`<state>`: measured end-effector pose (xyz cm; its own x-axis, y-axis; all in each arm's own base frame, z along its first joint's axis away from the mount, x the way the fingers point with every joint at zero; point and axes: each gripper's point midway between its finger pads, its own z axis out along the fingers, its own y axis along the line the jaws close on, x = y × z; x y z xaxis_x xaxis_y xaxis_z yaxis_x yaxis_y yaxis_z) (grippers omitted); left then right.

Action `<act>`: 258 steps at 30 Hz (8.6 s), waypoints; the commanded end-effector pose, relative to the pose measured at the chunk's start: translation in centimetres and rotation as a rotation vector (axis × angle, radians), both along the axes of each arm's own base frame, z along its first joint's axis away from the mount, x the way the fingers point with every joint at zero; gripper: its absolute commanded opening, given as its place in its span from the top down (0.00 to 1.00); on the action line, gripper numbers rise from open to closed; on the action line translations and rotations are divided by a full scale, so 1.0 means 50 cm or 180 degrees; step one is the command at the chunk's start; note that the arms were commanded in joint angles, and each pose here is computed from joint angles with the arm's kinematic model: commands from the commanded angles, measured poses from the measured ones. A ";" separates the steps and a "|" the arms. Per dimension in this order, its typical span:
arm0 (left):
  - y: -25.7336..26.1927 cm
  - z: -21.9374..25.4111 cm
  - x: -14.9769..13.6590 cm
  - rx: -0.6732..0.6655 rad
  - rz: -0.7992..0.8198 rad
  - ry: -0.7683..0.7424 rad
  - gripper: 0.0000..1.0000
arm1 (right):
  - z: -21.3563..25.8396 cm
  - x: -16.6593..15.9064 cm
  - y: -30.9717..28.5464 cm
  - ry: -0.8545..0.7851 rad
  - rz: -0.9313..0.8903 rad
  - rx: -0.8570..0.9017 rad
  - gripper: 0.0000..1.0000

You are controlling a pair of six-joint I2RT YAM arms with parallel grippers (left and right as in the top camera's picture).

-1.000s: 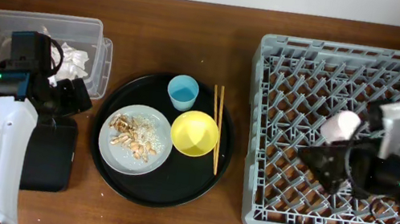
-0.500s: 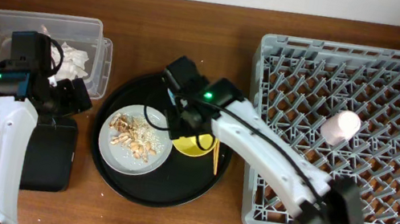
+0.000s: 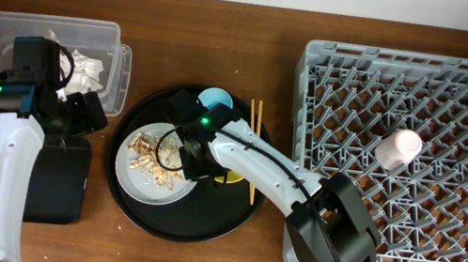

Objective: Sort waste into correct bins and load items into the dishwasher rack
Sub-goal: 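Reach the right gripper to the yellow bowl and grasp it, then place the yellow bowl in the rack's upper area and release, then move the right gripper to the chopsticks on the tray, then grasp one chopstick and place it in the rack, then reach the right gripper back and grasp the second chopstick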

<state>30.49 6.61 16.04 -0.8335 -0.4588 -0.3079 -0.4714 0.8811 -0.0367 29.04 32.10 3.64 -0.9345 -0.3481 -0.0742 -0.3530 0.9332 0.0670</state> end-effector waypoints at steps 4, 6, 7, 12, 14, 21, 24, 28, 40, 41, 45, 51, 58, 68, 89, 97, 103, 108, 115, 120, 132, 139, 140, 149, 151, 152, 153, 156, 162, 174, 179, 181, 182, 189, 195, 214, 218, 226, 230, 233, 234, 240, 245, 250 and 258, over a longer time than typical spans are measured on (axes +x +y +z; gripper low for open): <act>0.005 0.001 -0.002 0.0024 0.0048 -0.0001 0.01 | 0.035 -0.028 0.008 0.0227 0.0025 0.0049 0.96; 0.005 0.001 -0.002 0.0024 0.0048 -0.0001 0.01 | 0.083 -0.036 0.018 0.0296 0.0051 0.0144 0.96; 0.005 0.001 -0.002 0.0024 0.0048 -0.0001 0.01 | 0.119 -0.040 0.025 0.0309 0.0079 0.0230 0.96; 0.005 0.001 -0.002 0.0024 0.0047 -0.0002 0.01 | 0.351 -0.006 -0.047 -0.0054 -0.0028 0.0541 0.96; 0.005 0.001 -0.002 0.0024 0.0048 -0.0001 0.01 | 0.473 0.043 -0.147 -0.0408 -0.0095 0.0886 0.96; 0.005 0.001 -0.002 0.0024 0.0048 -0.0001 0.01 | 0.566 0.153 -0.408 -0.0651 0.0041 0.2498 0.96; 0.005 0.001 -0.002 0.0024 0.0048 -0.0001 0.01 | 0.516 0.206 -0.465 -0.0481 -0.0227 0.3130 0.96; 0.005 0.001 -0.002 0.0024 0.0048 -0.0001 0.01 | 0.438 0.214 -0.543 0.0045 -0.0917 0.3676 0.96; 0.005 0.001 -0.002 0.0024 0.0048 -0.0001 0.01 | 0.411 0.190 -0.703 -0.0535 -0.1395 0.4097 0.96; 0.005 0.001 -0.002 0.0024 0.0048 -0.0001 0.01 | 0.422 0.198 -0.706 -0.0675 -0.1341 0.4173 0.96; 0.005 0.001 -0.002 0.0024 0.0048 -0.0001 0.01 | 0.453 0.247 -0.773 -0.1600 -0.0971 0.4267 0.96; 0.005 0.001 -0.002 0.0024 0.0048 -0.0001 0.01 | 0.454 0.353 -0.794 -0.1912 -0.0535 0.4228 0.96; 0.005 0.001 -0.002 0.0024 0.0048 -0.0001 0.01 | 0.345 0.402 -0.794 -0.1358 -0.1056 0.4331 0.96; 0.005 0.001 -0.002 0.0024 0.0048 -0.0001 0.01 | 0.272 0.383 -0.895 -0.1042 -0.2213 0.3645 0.62; 0.005 0.001 -0.002 0.0024 0.0048 -0.0001 0.01 | 0.162 0.356 -0.881 -0.0946 -0.2579 0.0006 0.96; 0.005 0.001 -0.002 0.0024 0.0048 -0.0001 0.01 | 0.355 0.254 -1.001 -0.1054 -0.3234 -0.0504 0.96; 0.005 0.001 -0.002 0.0024 0.0048 -0.0001 0.01 | 0.629 0.131 -0.622 -0.1246 -0.1729 0.1063 0.60; 0.005 0.001 -0.002 0.0024 0.0048 -0.0001 0.01 | 0.499 0.051 -0.467 -0.0553 -0.1689 0.0200 0.38; 0.005 0.001 -0.002 0.0024 0.0048 -0.0001 0.01 | 0.172 0.022 -0.255 -0.0062 -0.1590 0.0398 0.58; 0.005 0.001 -0.002 0.0024 0.0048 -0.0001 0.01 | 0.050 0.010 -0.242 -0.0012 -0.1846 0.0541 0.58; 0.005 0.001 -0.002 0.0024 0.0048 -0.0001 0.01 | -0.061 0.001 -0.234 0.0114 -0.2027 0.0159 0.61; 0.005 0.001 -0.002 0.0024 0.0048 -0.0001 0.01 | -0.005 0.021 -0.217 0.0036 -0.2003 0.0333 0.92; 0.005 0.001 -0.002 0.0024 0.0048 -0.0001 0.01 | 0.012 0.024 -0.215 0.0009 -0.1979 0.0359 0.96; 0.005 0.001 -0.002 0.0024 0.0048 -0.0001 0.01 | 0.375 0.159 -0.413 -0.1216 -0.1070 0.0552 0.96; 0.005 0.001 -0.002 0.0024 0.0048 -0.0001 0.01 | 0.368 0.176 -0.461 -0.1270 -0.0818 0.0402 0.96; 0.005 0.001 -0.002 0.0024 0.0048 -0.0001 0.01 | 0.356 0.183 -0.474 -0.1252 -0.0735 0.0336 0.96; 0.005 0.001 -0.002 0.0024 0.0048 -0.0001 0.01 | 0.340 0.194 -0.483 -0.1226 -0.0659 0.0281 0.96; 0.005 0.001 -0.002 0.0024 0.0048 -0.0001 0.00 | 0.295 0.236 -0.529 -0.1234 -0.0767 -0.0021 0.96; 0.005 0.001 -0.002 0.0024 0.0048 -0.0001 0.01 | 0.221 0.268 -0.574 -0.1060 -0.0919 -0.0231 0.85; 0.005 0.001 -0.002 0.0024 0.0048 -0.0001 0.01 | 0.301 0.142 -0.373 -0.0544 -0.0548 0.1016 0.17; 0.005 0.001 -0.002 0.0024 0.0048 -0.0001 0.01 | 0.242 0.092 -0.320 -0.0491 -0.0835 0.0354 0.28; 0.005 0.001 -0.002 0.0024 0.0048 -0.0001 0.01 | 0.220 0.077 -0.303 -0.0444 -0.0890 0.0322 0.39; 0.005 0.001 -0.002 0.0024 0.0048 -0.0001 0.01 | 0.196 0.077 -0.296 -0.0451 -0.0892 0.0334 0.44; 0.005 0.001 -0.002 0.0024 0.0048 -0.0001 0.01 | 0.068 0.145 -0.307 -0.0561 -0.1099 0.0006 0.66; 0.005 0.001 -0.002 0.0024 0.0048 -0.0001 0.01 | 0.019 0.169 -0.354 -0.0564 -0.1235 -0.0276 0.87; 0.005 0.001 -0.002 0.0024 0.0048 -0.0001 0.01 | 0.055 0.324 -0.430 -0.1238 -0.1319 0.0168 0.95; 0.005 0.001 -0.002 0.0024 0.0048 -0.0001 0.01 | 0.058 0.331 -0.456 -0.1348 -0.1385 -0.0042 0.96; 0.005 0.001 -0.002 0.0024 0.0048 -0.0001 0.01 | 0.065 0.328 -0.427 -0.1284 -0.1003 0.0105 0.91; 0.005 0.001 -0.002 0.0024 0.0048 -0.0001 0.01 | 0.056 0.241 -0.384 -0.0567 -0.0863 0.0366 0.49; 0.005 0.001 -0.002 0.0024 0.0048 -0.0001 0.01 | 0.041 0.190 -0.354 -0.0319 -0.0963 0.0262 0.48; 0.005 0.001 -0.002 0.0024 0.0048 -0.0001 0.01 | 0.036 0.182 -0.344 -0.0322 -0.1072 0.0190 0.48; 0.005 0.001 -0.002 0.0024 0.0048 -0.0001 0.01 | -0.006 0.188 -0.349 -0.0459 -0.1583 -0.0186 0.52; 0.005 0.001 -0.002 0.0024 0.0048 -0.0001 0.01 | -0.066 0.202 -0.345 -0.0416 -0.1580 -0.0234 0.54; 0.005 0.001 -0.002 0.0024 0.0048 -0.0001 0.01 | -0.072 0.214 -0.354 -0.0453 -0.1621 -0.0212 0.65; 0.005 0.001 -0.002 0.0024 0.0048 -0.0001 0.01 | -0.078 0.220 -0.375 -0.0385 -0.1562 -0.0149 0.67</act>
